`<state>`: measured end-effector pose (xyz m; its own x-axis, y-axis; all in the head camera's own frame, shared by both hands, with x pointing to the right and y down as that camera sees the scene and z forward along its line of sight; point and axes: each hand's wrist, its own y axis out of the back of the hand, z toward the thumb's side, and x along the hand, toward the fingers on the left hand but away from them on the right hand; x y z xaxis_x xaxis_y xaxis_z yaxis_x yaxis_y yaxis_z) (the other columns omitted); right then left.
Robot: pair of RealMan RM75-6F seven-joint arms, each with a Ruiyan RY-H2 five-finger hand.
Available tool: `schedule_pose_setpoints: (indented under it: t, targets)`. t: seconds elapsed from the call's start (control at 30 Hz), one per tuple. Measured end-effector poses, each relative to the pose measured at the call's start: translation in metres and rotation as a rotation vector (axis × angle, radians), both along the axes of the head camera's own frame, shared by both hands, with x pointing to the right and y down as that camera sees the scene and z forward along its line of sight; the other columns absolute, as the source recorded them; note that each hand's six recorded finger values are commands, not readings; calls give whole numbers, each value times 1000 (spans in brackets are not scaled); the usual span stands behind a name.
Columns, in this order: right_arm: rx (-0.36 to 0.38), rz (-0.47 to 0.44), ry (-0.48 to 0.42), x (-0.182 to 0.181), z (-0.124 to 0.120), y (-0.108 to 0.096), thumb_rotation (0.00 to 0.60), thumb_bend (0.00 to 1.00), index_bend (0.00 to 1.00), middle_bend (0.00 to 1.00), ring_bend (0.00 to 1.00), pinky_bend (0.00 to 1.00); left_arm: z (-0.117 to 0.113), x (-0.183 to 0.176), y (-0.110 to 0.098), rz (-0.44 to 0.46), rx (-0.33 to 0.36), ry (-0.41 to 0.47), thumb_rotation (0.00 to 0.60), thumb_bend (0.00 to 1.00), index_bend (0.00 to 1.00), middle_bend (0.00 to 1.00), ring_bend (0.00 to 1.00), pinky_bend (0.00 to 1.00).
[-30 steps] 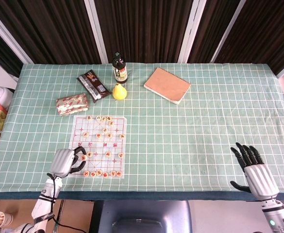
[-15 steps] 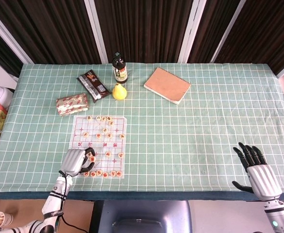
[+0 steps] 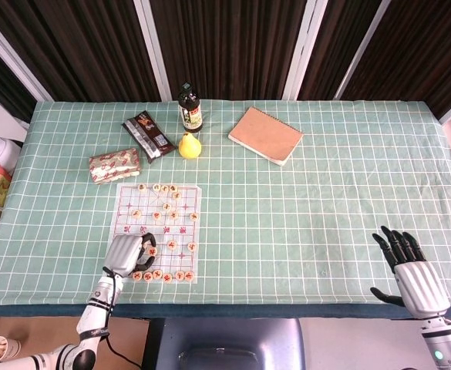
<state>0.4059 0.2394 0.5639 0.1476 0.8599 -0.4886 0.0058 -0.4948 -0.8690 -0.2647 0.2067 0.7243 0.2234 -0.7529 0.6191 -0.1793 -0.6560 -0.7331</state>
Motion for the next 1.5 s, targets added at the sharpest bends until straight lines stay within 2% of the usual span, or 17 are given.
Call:
schedule_pose_setpoints:
  t: [0.6, 0.8, 1.13, 1.3, 1.43, 1.47, 1.5]
  targets:
    - [-6, -7, -4, -1, 1, 1, 600, 173, 0, 0, 0, 0, 3, -6, 3, 4, -17, -19, 600, 355, 483, 1000, 1000, 1000]
    - [-3, -4, -5, -1, 0, 1, 600, 173, 0, 0, 0, 0, 1, -5, 4, 5, -13, -10, 600, 357, 428, 1000, 1000, 1000]
    - [1, 0, -4, 0, 0, 1, 600, 174, 0, 0, 0, 0, -2, -4, 4, 11, -9, -3, 600, 357, 403, 1000, 1000, 1000]
    - [2, 3, -5, 1, -1, 1, 600, 174, 0, 0, 0, 0, -17, -1, 1, 15, 35, 23, 600, 356, 402, 1000, 1000, 1000]
    - [11, 8, -10, 2, -4, 1, 600, 174, 0, 0, 0, 0, -46, 1, -2, 25, 104, 76, 600, 352, 383, 997, 1000, 1000]
    - [11, 8, -10, 2, -4, 1, 600, 174, 0, 0, 0, 0, -56, 0, -3, 29, 127, 93, 600, 351, 367, 980, 997, 999]
    - [11, 9, -10, 2, -4, 1, 600, 174, 0, 0, 0, 0, -63, -1, -3, 30, 143, 103, 600, 347, 332, 910, 949, 963]
